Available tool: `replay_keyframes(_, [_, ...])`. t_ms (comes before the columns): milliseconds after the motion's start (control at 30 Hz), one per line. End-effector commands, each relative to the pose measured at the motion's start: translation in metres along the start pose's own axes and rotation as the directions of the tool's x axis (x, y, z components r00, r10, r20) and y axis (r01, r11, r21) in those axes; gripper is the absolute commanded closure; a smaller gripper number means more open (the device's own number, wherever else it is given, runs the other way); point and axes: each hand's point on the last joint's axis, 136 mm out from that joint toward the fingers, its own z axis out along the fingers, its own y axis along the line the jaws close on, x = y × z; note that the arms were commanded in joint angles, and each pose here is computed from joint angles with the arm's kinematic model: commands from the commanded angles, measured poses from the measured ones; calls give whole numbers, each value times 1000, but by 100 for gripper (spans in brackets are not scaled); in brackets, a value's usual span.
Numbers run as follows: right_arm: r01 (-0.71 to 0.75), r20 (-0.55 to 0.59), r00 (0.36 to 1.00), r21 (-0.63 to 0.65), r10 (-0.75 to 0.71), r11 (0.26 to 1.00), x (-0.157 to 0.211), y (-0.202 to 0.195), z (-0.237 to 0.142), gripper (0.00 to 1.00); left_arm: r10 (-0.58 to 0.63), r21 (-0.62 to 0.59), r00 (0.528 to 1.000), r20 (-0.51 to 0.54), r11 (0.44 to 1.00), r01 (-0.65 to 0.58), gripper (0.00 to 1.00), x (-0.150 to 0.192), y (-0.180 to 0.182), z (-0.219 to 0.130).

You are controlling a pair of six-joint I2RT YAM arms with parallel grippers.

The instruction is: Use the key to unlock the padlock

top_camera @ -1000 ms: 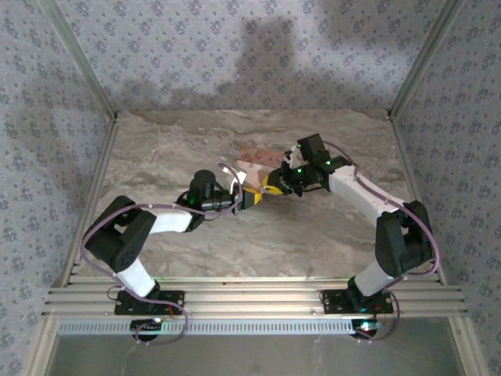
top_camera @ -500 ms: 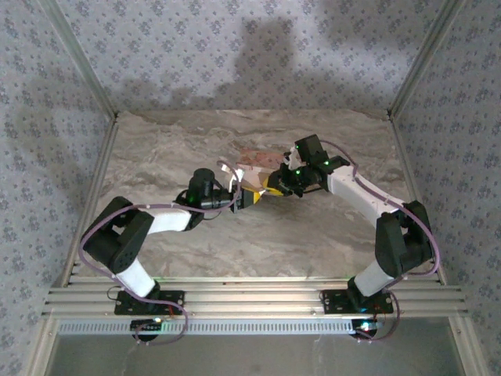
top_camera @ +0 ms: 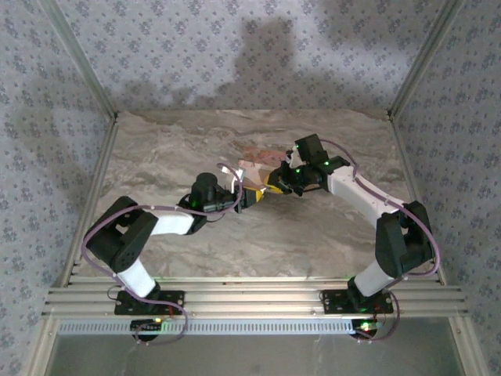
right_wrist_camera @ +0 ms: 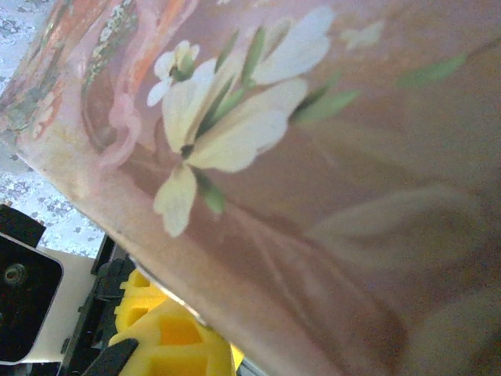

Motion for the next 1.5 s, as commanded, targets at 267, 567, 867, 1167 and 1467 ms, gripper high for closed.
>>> replay_keyframes(267, [29,-94,995,-116,-40,993,27,30,-1,100,62,103,987,151,992,-78,100,-37,-27,5])
replay_keyframes(567, [23,-100,994,-111,-35,994,29,27,1,100,65,123,982,178,988,-88,100,-42,-32,3])
replay_keyframes(867, [28,-110,993,-97,-39,995,33,22,3,100,75,104,975,211,990,-99,100,-55,-33,0])
replay_keyframes(1167, [25,-106,994,-60,-31,998,32,12,2,100,108,33,975,196,993,-117,100,-54,-22,-5])
replay_keyframes(1467, [12,-8,1000,-41,-13,999,4,10,0,100,109,-12,988,108,994,-109,100,-19,-4,6])
